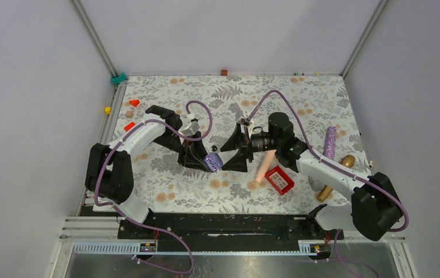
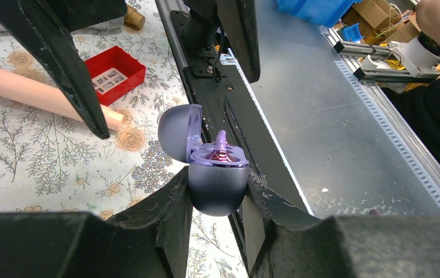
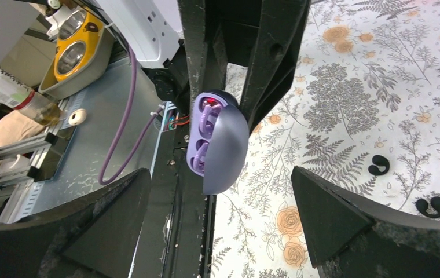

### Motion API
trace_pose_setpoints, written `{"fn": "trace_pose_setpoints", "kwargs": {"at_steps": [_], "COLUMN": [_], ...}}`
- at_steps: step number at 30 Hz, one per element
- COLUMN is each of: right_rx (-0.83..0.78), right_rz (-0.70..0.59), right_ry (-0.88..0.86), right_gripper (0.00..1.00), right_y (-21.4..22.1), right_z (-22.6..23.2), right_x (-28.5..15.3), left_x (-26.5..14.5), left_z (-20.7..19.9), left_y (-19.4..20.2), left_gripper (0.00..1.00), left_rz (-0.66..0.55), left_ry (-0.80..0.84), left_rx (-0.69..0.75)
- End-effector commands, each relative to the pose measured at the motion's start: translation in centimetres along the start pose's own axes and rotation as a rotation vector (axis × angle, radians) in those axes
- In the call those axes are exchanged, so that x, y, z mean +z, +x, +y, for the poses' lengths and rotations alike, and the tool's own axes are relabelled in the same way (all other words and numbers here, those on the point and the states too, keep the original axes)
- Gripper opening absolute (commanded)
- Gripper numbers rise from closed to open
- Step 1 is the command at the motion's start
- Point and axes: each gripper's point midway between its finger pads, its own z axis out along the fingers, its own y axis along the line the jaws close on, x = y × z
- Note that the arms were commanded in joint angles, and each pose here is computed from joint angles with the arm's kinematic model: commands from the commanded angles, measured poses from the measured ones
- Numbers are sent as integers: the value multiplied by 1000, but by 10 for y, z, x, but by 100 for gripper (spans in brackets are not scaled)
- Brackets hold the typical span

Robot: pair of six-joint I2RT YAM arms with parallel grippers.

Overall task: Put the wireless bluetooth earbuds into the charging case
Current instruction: Place the earbud in the charging case, then close the charging case.

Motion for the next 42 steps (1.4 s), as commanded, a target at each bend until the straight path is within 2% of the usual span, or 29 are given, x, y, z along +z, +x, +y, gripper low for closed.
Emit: {"fn": "trace_pose_setpoints", "kwargs": {"at_steps": [1,5,6,7,10,14,20,23,25,27,29,34,42], "right_rx": [-66,-48,-133,-144,-148,-158,-172,-179,-169,-157,-132,-154,-182], "right_rz": [-38,-66,-105,-133,-153,-154,-115,-78,-60,-34,-5,52,74], "right_ry": [-95,-387,-434,-456,-425,-342,10,93,79,-3,-95,-209,-244], "right_gripper": [100,99,99,99,99,99,99,99,97,87,83,84,84], "right_y": [-26,-48,-56,-64,-70,-55,-41,-34,-31,-26,-22,-4,1], "right_z": [20,87,101,112,112,89,18,0,0,12,28,50,57], "right_x": [-1,-16,-21,-26,-26,-18,-5,-5,-4,-2,1,3,2], "left_x": [-1,-1,0,-1,-1,-1,-1,0,0,-1,-1,-1,-1], "left_z": [-8,-8,-8,-8,-8,-8,-7,-8,-7,-7,-7,-8,-7], "left_y": [-16,-16,-16,-16,-16,-16,-16,-16,-16,-16,-15,-16,-15], "left_gripper": [0,0,0,0,0,0,0,0,0,0,0,0,0], "left_rz": [-20,-20,-20,-18,-20,-21,-20,-20,-21,-20,-19,-19,-19], "left_ry": [-4,-4,-4,-4,-4,-4,-3,-3,-3,-4,-3,-4,-5], "left_rx": [44,43,42,44,42,42,43,43,44,45,45,47,45]}}
